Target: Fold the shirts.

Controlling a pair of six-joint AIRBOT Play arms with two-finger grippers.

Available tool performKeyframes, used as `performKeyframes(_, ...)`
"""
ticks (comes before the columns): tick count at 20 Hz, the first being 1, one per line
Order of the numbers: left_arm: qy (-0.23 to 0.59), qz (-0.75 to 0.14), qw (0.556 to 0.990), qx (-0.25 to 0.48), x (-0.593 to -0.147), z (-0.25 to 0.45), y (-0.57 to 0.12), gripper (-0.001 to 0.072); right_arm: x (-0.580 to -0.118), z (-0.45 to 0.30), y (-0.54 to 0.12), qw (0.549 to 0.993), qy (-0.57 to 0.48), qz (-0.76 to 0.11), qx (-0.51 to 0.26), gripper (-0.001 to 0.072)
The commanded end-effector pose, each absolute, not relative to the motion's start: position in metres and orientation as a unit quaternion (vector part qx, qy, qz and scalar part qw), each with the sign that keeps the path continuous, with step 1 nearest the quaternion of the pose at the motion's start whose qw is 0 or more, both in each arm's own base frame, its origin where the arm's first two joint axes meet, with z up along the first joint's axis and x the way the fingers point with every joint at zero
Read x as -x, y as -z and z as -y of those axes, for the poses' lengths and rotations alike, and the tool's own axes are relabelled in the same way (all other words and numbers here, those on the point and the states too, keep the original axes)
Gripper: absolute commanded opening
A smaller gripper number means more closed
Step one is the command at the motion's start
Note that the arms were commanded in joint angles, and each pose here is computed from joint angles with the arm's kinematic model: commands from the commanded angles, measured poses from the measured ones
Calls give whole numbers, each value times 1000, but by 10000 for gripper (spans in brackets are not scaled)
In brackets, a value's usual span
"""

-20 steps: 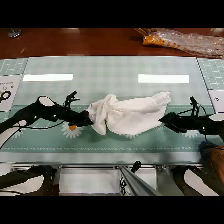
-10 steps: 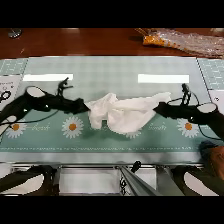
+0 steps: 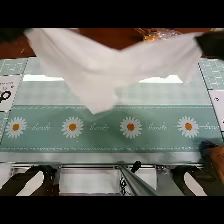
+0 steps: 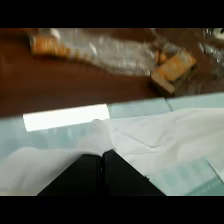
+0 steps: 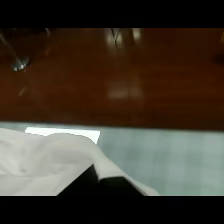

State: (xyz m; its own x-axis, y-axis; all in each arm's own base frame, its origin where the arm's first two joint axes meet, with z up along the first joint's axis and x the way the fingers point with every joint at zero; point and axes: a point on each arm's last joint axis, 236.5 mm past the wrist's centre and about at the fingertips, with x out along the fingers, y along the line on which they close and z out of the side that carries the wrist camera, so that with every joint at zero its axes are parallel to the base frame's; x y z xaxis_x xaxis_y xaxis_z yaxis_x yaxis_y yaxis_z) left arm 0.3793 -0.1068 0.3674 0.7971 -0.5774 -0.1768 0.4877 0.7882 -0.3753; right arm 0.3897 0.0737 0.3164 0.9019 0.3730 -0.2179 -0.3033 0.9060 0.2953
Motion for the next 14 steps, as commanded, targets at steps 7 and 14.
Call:
performKeyframes(7, 242, 135, 961, -16, -201, 111, -586, 26, -274, -91, -490, 976, -207, -27, -66, 18)
performKeyframes(14, 121, -102, 987, -39, -172, 66, -474, 26, -196, -79, -412, 960, -161, -222, -54, 19)
